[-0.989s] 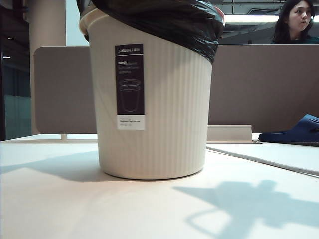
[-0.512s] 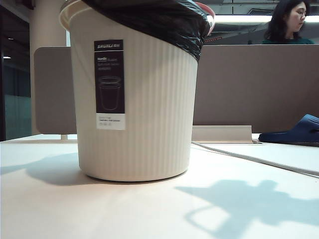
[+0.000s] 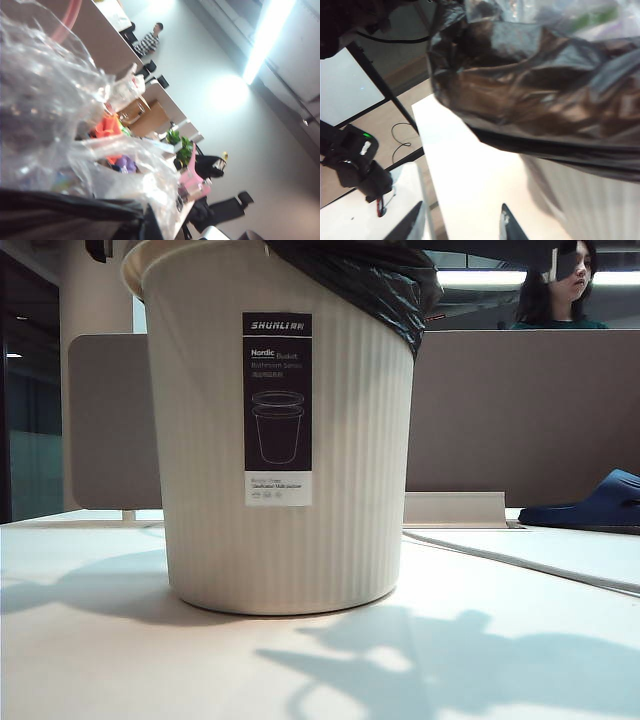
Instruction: Open the ring lid of the trash can, pull out the black garbage bag inside, and place it on the table.
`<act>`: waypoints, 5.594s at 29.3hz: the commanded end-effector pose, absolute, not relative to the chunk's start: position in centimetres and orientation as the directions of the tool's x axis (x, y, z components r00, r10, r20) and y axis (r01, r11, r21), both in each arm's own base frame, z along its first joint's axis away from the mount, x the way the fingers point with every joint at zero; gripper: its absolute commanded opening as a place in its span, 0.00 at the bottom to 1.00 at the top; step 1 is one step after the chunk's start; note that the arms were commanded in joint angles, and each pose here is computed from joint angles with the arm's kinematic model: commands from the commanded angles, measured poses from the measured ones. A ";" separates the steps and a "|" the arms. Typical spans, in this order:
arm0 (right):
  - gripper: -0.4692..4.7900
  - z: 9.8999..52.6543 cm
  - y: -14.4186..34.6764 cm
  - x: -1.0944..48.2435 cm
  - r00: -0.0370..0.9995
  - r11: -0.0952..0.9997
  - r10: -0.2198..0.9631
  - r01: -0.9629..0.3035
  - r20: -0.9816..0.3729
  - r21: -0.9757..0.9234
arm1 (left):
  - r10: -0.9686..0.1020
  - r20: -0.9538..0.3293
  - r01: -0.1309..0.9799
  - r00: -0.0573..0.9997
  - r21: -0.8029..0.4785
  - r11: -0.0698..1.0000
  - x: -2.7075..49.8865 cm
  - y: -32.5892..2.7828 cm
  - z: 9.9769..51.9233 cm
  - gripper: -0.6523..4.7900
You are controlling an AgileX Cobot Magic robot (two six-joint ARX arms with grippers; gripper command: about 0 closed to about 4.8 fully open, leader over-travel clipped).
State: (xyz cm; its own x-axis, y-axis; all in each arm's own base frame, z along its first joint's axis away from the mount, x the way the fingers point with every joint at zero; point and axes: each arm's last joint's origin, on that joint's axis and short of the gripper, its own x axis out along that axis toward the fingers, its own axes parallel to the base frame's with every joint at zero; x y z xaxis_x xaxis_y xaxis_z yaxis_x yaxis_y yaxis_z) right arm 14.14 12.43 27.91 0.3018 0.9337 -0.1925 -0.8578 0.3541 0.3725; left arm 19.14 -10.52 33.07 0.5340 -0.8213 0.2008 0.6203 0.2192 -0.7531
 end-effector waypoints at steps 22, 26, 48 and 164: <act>0.54 24.6 21.3 9.0 0.815 0.504 0.577 -0.403 -0.050 -0.764 | -0.889 0.166 0.706 0.426 -0.675 0.213 18.8 -10.7 33.0 0.11; 0.54 26.0 21.8 7.4 0.806 0.525 0.587 -0.315 0.068 -0.791 | -0.889 0.166 0.723 0.427 -0.654 0.225 18.8 -10.7 33.0 0.11; 0.43 23.9 23.7 8.6 0.889 0.584 0.450 -0.220 0.087 -0.781 | -0.917 0.157 0.749 0.368 -0.635 0.191 18.6 -10.8 33.0 0.11; 0.09 33.5 21.6 7.2 0.967 0.651 0.127 0.088 0.222 -0.754 | -0.934 0.187 0.784 0.305 -0.606 0.135 17.7 -11.0 33.7 0.11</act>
State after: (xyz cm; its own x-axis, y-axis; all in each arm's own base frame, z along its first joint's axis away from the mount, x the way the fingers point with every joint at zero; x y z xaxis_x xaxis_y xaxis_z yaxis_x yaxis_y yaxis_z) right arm 7.10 21.57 33.10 0.9721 0.1094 0.2075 0.0898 0.6437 -0.7600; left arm 17.89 -11.06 33.11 0.3103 -0.9373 0.1588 0.7658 0.1474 -0.6260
